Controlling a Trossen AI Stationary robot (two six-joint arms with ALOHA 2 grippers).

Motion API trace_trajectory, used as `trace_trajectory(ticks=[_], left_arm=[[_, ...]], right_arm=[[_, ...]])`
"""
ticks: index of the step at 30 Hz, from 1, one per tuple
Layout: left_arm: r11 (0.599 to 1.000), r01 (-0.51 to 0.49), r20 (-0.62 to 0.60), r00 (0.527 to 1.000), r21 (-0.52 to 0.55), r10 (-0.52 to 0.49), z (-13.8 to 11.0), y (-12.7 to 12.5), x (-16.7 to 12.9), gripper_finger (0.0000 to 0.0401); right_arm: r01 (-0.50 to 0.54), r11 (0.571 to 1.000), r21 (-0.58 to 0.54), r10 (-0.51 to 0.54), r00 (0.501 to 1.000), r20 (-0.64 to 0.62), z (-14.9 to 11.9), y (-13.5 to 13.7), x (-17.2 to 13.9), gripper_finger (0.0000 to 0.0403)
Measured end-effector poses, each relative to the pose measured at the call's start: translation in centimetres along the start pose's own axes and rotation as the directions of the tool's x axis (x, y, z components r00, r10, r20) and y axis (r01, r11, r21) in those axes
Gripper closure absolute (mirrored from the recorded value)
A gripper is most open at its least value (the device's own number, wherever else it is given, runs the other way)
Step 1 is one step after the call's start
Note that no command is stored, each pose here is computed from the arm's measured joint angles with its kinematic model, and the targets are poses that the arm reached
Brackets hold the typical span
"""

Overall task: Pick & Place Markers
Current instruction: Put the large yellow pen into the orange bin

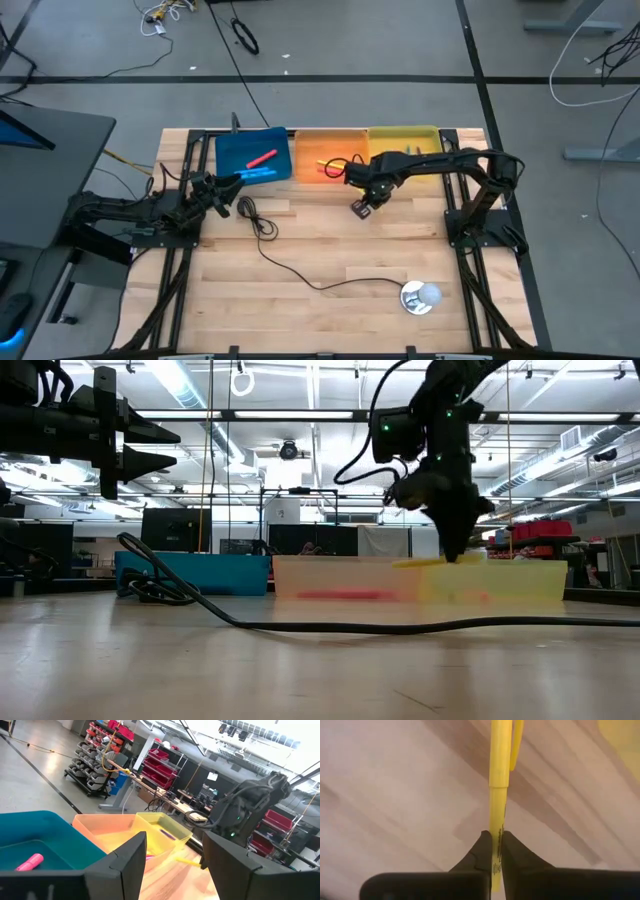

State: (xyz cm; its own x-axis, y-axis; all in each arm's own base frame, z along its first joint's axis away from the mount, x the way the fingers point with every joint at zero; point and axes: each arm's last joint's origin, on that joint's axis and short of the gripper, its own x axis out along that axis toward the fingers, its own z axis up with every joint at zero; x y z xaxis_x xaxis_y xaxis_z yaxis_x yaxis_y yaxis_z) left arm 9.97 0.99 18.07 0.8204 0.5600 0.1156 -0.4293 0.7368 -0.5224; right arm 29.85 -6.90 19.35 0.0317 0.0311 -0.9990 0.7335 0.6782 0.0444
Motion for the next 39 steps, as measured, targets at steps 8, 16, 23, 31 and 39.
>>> trace_trajectory(ticks=[8, 16, 23, 31, 39], left_arm=[[1.0, 0.0, 0.0, 1.0, 0.0, 0.0, 0.0, 0.0, 0.0, 0.0201], [1.0, 0.0, 0.0, 1.0, 0.0, 0.0, 0.0, 0.0, 0.0, 0.0201], [1.0, 0.0, 0.0, 1.0, 0.0, 0.0, 0.0, 0.0, 0.0, 0.0201], [1.0, 0.0, 0.0, 1.0, 0.0, 0.0, 0.0, 0.0, 0.0, 0.0201], [1.0, 0.0, 0.0, 1.0, 0.0, 0.0, 0.0, 0.0, 0.0, 0.0201]], right_arm=[[0.01, 0.984, -0.178, -0.015, 1.0, -0.023, 0.5, 0.5, -3.5, 0.0392], [0.009, 0.941, -0.337, -0.019, 0.999, -0.026, 0.6, 0.8, -6.6, 0.0393], [0.003, 0.905, -0.426, -0.005, 1.0, -0.004, 0.8, 1.0, -7.5, 0.0393], [0.026, 0.902, -0.432, -0.014, 0.999, 0.031, 3.0, 0.2, -8.6, 0.0393], [0.038, 0.872, -0.489, -0.008, 0.998, 0.064, 6.1, -0.4, -9.2, 0.0393]])
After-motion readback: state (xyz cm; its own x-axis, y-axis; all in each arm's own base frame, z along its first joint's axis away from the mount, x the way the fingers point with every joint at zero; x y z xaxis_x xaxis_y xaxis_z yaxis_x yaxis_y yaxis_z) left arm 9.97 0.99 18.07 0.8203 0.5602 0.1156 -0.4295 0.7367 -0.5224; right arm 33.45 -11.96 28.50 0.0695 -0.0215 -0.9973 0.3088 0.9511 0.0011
